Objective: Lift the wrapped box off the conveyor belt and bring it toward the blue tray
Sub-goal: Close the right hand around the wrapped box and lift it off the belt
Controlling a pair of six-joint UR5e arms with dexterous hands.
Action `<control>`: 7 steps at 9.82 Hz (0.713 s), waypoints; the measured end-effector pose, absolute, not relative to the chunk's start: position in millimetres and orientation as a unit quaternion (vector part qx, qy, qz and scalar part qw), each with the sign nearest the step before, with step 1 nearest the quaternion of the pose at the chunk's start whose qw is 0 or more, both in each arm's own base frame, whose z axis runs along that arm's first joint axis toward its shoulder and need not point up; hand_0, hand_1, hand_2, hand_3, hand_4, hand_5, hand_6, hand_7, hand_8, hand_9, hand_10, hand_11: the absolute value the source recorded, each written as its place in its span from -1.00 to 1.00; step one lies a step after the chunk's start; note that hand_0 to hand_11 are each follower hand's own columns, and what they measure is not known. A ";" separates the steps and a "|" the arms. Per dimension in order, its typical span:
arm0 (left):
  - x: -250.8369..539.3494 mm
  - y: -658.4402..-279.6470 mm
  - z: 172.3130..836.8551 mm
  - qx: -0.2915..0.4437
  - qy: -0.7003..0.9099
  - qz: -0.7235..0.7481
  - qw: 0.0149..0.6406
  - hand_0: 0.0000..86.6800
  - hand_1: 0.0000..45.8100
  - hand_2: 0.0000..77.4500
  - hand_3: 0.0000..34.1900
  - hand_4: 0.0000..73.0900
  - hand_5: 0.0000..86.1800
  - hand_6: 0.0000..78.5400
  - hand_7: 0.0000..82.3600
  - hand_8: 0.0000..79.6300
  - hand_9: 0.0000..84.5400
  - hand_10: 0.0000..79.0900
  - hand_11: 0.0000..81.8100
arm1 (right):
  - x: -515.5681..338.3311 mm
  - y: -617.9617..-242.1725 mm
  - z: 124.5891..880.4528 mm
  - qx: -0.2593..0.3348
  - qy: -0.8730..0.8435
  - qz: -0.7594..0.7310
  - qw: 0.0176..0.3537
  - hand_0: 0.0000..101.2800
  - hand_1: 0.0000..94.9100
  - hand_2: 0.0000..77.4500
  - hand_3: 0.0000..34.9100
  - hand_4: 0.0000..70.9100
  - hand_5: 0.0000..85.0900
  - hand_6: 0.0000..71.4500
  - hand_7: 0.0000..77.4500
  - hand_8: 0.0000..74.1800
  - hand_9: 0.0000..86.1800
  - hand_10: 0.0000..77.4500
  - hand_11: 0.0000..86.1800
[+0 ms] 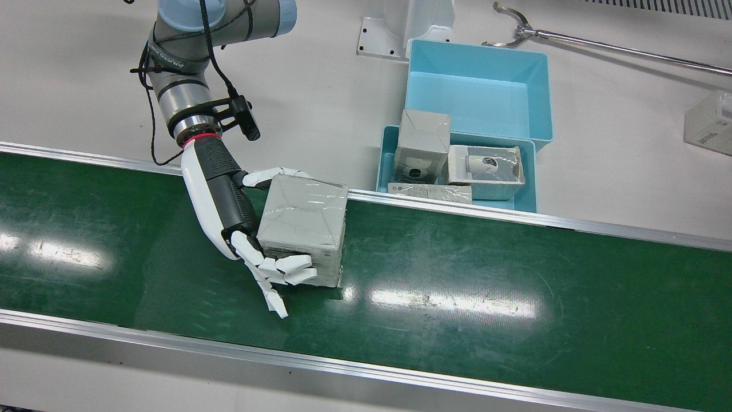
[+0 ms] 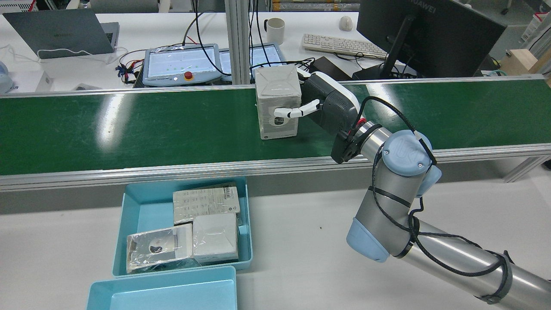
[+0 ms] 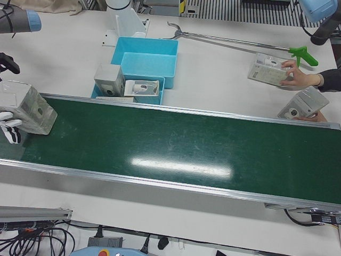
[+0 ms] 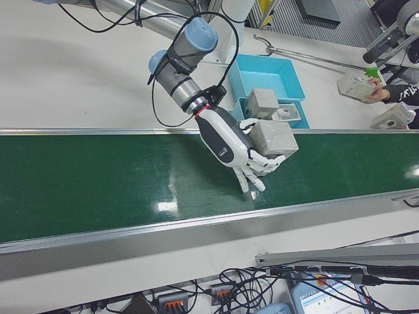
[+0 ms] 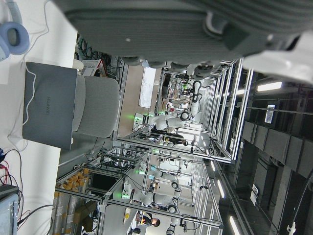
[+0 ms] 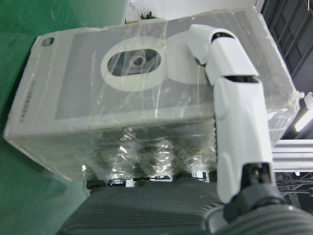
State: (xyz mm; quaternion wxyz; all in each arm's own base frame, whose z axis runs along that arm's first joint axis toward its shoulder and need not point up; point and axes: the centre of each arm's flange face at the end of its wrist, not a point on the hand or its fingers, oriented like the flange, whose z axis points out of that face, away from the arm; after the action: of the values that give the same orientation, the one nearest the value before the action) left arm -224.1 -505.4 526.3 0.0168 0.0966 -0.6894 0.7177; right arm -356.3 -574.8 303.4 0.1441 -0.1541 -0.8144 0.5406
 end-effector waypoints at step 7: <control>-224.1 -505.4 526.3 0.097 -0.689 0.718 0.017 -1.00 -1.00 -0.99 -1.00 -1.00 -0.97 -1.00 -0.99 -1.00 -1.00 -0.99 -1.00 | -285.8 -534.6 249.8 -0.111 -0.806 0.571 0.109 0.14 -0.84 -0.14 -0.07 -0.18 0.09 -0.36 0.18 -0.12 -0.13 -0.38 -0.57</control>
State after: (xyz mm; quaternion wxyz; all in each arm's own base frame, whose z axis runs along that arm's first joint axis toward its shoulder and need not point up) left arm -224.1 -505.4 526.3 0.0168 0.0966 -0.6894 0.7177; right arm -285.8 -534.6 249.8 0.1086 -0.1110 -0.8060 0.5711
